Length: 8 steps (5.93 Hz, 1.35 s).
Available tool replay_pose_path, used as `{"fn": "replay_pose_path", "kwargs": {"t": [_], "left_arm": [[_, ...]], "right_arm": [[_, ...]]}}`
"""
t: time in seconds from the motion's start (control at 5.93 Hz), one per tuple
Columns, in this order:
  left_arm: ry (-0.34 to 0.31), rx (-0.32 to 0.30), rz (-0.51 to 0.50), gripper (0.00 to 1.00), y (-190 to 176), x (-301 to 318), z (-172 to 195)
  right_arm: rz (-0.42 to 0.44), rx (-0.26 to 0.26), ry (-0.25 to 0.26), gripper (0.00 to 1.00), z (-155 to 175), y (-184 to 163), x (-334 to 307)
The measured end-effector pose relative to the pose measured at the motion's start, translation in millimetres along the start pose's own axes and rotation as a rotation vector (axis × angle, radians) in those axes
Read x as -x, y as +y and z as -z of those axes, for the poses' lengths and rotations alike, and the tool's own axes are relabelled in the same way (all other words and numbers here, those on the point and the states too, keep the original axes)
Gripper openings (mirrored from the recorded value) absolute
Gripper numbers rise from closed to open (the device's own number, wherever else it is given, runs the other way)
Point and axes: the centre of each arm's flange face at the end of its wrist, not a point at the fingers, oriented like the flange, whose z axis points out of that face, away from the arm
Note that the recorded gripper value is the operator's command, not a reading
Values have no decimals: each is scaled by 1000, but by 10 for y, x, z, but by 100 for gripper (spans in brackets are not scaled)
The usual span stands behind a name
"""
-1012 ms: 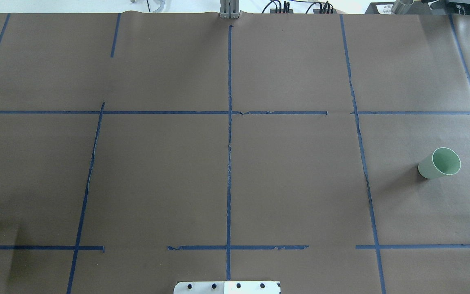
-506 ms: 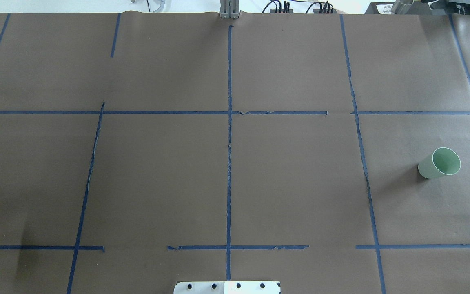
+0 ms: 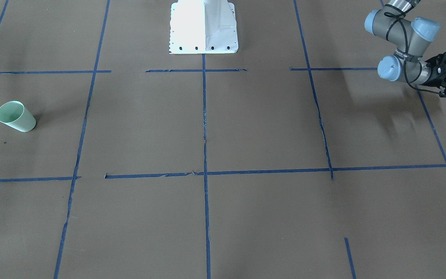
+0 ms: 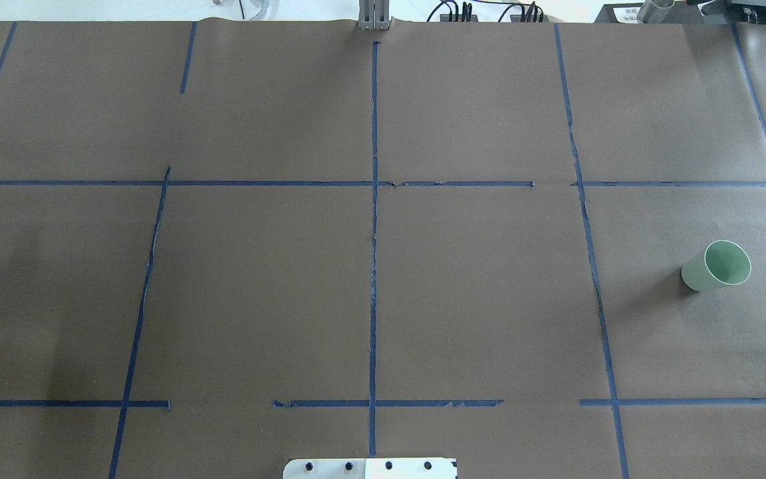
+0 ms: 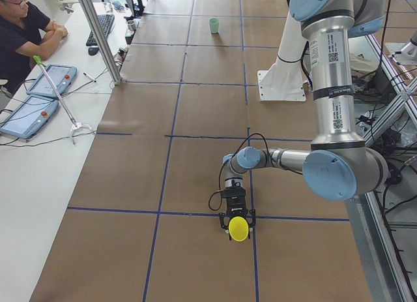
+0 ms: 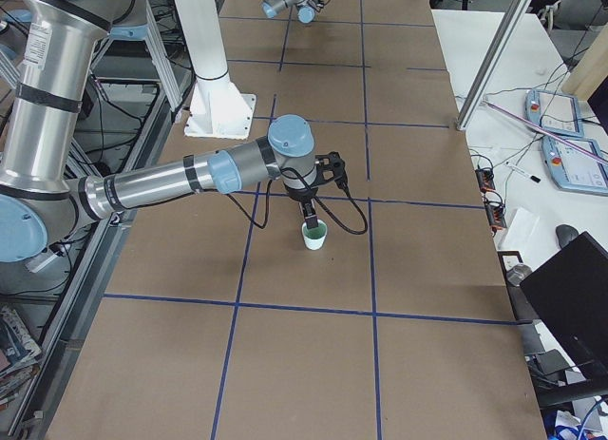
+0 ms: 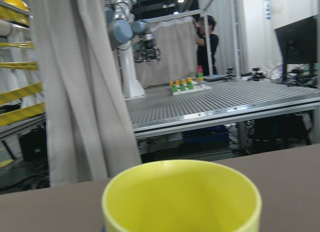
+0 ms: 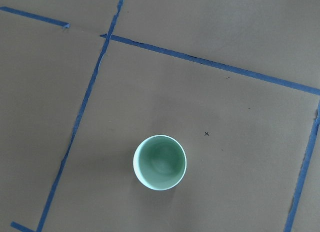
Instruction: Transfer and stack yellow cup on green cup
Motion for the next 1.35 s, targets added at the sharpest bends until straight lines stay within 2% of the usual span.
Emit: {"fn": "replay_pose_path", "kwargs": {"t": [0.34,0.51,0.68,1.01,1.35], "left_arm": [[402,96,-83,2,-71,-693,371],[576,109,-122,2,-44,-1138,590],[720,110,-156,3,-63,-1572,868],[950,140,-300,2,-190,-2265,1711],[1200,97,-418,0,-431,-2656,2636]], "right_arm": [[-5,-14,-12,100,31,-86,160],[-24,-28,-30,100,5,-156,317],[-52,-51,-56,100,-40,-213,492],[-65,-75,-101,100,-118,-334,790],[-64,-75,-147,100,-255,-667,1321]]}}
